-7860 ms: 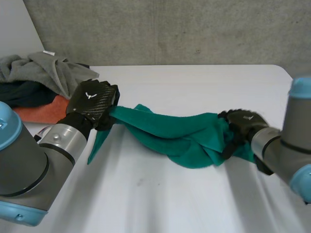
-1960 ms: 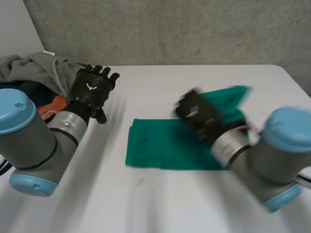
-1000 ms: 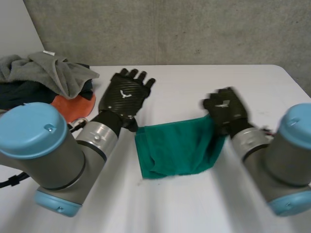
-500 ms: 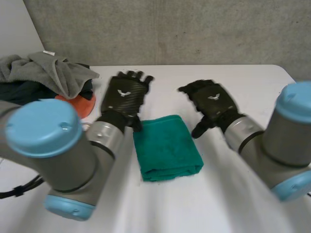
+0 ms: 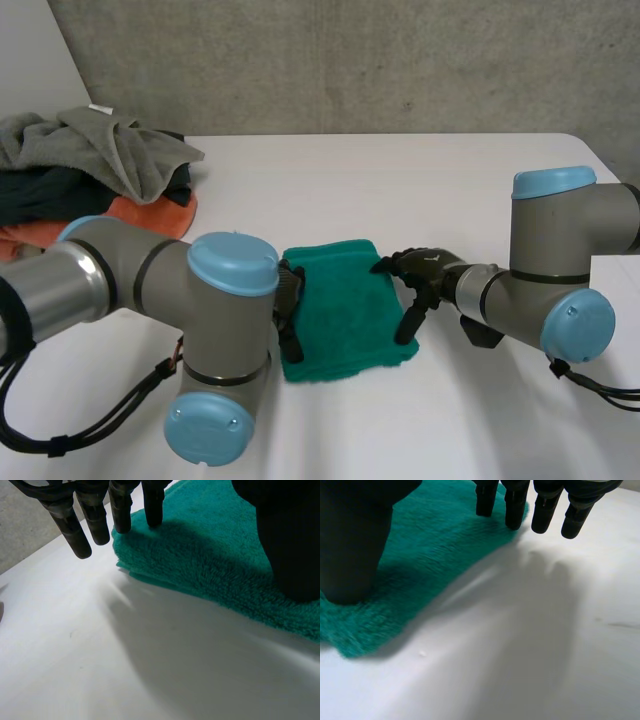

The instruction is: Fold the laundry.

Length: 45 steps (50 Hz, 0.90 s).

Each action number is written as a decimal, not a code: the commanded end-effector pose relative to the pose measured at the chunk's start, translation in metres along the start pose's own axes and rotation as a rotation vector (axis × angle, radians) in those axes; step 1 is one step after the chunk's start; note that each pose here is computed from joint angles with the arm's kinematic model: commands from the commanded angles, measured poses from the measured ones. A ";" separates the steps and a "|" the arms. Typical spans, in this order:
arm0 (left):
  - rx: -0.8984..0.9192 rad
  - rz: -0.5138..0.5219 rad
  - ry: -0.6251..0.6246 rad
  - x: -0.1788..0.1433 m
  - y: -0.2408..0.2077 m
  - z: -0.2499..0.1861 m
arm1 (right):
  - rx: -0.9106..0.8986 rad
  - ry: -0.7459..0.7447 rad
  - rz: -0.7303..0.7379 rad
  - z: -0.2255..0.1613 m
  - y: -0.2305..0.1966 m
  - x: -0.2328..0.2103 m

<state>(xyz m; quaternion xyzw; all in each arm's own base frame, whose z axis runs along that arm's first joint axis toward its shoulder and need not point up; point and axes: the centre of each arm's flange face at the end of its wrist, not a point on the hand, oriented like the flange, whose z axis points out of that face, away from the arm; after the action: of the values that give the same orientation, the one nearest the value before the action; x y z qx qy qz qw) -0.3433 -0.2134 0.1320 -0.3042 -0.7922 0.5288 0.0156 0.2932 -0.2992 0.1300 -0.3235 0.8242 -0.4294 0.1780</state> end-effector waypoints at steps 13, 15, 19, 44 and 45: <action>0.395 -0.070 0.309 -0.047 -0.108 -0.045 | 0.183 0.241 -0.089 -0.065 -0.011 -0.003; 0.439 -0.055 0.407 -0.047 -0.116 -0.053 | 0.163 0.220 -0.060 -0.066 -0.001 -0.009; 0.471 -0.040 0.546 -0.046 -0.119 -0.061 | 0.137 0.142 0.018 -0.066 0.016 -0.030; 0.458 -0.039 0.611 -0.039 -0.111 -0.079 | 0.304 0.257 0.052 -0.007 0.024 -0.027; 0.458 -0.039 0.611 -0.039 -0.111 -0.079 | 0.368 0.298 0.055 -0.011 0.009 -0.019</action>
<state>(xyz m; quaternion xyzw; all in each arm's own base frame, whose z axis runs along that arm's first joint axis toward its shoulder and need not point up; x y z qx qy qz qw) -0.3371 -0.1965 0.2742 -0.4216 -0.6160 0.5787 0.3286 0.3070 -0.2457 0.1026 -0.2596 0.7905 -0.5277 0.1709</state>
